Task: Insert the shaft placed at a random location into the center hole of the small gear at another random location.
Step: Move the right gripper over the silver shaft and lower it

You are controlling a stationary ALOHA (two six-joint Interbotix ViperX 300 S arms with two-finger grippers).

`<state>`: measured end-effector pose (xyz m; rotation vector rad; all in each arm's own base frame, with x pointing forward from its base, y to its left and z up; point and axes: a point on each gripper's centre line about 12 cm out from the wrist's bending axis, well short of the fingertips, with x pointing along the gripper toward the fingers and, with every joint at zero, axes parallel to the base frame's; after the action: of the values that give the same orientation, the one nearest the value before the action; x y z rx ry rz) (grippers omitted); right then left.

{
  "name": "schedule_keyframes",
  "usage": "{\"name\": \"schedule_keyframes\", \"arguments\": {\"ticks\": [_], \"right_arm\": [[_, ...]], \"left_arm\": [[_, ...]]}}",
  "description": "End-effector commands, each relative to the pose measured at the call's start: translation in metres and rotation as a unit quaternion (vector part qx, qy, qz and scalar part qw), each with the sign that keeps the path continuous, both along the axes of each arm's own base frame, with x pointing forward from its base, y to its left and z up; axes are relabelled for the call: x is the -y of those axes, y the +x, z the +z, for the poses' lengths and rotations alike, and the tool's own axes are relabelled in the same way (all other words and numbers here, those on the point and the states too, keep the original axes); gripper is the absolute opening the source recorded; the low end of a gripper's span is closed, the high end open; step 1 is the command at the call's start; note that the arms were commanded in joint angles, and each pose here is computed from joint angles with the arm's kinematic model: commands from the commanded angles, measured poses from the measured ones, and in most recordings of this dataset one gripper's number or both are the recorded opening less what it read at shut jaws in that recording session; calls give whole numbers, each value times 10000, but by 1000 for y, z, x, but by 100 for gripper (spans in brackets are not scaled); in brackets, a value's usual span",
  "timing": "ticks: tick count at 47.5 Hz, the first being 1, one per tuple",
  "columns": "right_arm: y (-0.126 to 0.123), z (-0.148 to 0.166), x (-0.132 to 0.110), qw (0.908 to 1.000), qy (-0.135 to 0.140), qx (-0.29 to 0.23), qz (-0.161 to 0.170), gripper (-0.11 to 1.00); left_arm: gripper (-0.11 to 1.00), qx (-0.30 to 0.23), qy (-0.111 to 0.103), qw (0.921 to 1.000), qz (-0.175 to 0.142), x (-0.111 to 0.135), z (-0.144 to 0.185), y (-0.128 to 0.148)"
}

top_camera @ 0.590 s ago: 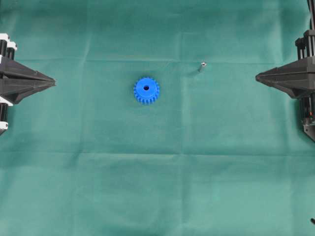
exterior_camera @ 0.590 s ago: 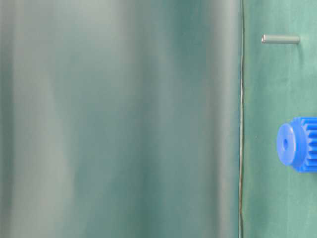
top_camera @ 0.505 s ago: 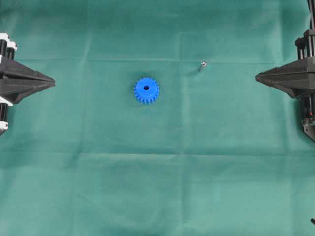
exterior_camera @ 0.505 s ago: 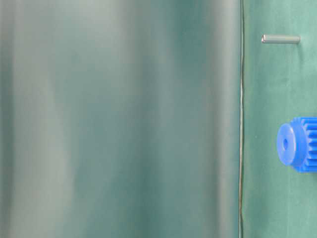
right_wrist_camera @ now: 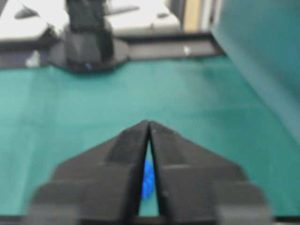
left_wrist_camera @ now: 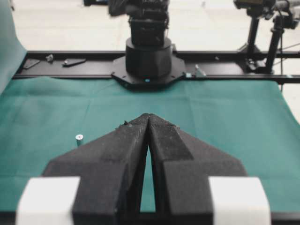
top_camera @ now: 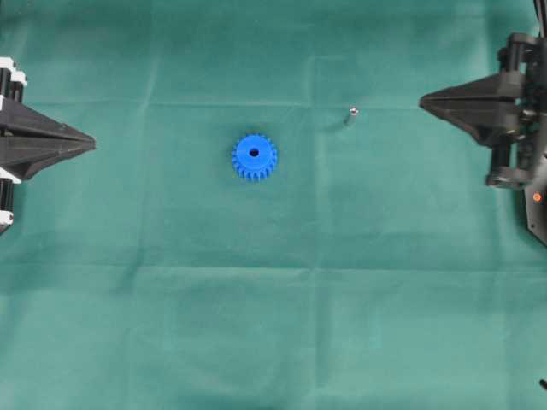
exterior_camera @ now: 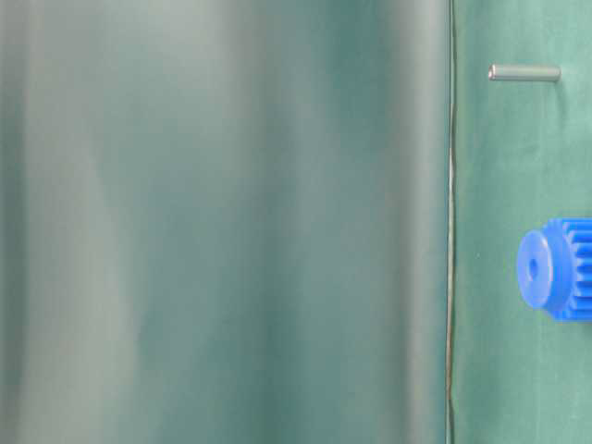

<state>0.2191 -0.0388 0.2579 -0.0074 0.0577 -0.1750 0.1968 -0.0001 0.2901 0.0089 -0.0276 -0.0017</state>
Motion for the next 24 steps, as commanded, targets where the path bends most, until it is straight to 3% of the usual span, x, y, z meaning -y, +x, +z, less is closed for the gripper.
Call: {"name": "schedule_keyframes", "arguments": {"ticks": [1,7,11,16,24], "right_arm": [[12,-9,8,9999,51,-107,-125,28],[28,-38,22,9982,-18,-521,-303,66],[36,-56,32,9964,-61,-721,-440,87],[45,-82,45,9931,5,-992,-619,83],[57,-115,58,9873,126,-1397,-751,87]], "left_arm": [[0,123,38,9999,13,-1,10,2],[0,123,38,9999,13,-1,10,2],[0,107,31,9999,13,-1,9,2],[0,69,31,10000,13,-1,7,3],[0,38,30,10000,5,0,5,3]]}}
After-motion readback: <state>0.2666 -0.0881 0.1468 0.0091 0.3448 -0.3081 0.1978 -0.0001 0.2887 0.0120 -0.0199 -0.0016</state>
